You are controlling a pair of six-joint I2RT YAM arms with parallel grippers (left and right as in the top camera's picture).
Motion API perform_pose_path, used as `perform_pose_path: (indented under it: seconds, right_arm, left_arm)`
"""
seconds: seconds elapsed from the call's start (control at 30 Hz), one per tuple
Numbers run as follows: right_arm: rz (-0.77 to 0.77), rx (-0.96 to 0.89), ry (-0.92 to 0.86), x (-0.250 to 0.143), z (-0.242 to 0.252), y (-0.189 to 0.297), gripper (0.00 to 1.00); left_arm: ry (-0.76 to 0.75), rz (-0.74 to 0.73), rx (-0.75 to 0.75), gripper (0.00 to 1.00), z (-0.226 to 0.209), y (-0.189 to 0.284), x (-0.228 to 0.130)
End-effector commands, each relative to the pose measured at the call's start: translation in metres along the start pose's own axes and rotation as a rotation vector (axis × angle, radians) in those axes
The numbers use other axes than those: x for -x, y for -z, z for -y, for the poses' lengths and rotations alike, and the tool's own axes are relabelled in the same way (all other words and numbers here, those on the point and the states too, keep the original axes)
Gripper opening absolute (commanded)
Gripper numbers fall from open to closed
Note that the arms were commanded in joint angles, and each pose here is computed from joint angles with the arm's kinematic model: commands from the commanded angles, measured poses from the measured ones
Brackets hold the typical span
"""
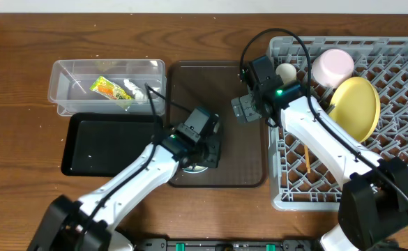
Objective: Sort waste into correct bins and load items into the dishwasher rack
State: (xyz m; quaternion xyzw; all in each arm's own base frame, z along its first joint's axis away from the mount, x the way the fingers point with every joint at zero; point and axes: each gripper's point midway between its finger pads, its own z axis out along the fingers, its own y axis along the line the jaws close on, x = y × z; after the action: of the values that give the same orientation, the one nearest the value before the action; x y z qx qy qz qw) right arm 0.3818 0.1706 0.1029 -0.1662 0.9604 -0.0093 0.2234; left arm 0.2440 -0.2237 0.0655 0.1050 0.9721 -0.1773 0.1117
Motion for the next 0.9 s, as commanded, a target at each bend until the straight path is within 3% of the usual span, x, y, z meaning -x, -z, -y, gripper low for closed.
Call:
perform_pose_path:
  seconds: [0.0,0.3,0.87]
  right_arm:
    - [0.014,0.001,-0.006,0.003,-0.003,0.004,0.99]
    - [0.014,0.001,-0.006,0.003,-0.003,0.004,0.99]
    - [0.014,0.001,-0.006,0.003,-0.003,0.004,0.99]
  left_arm:
    - [0.009,-0.034,0.007,0.28,-0.003,-0.011,-0.006]
    - [0.005,-0.029,0.006,0.35,-0.003,-0.018,-0.003]
    - [0.003,0.003,0.052,0.36,-0.012,-0.021,0.002]
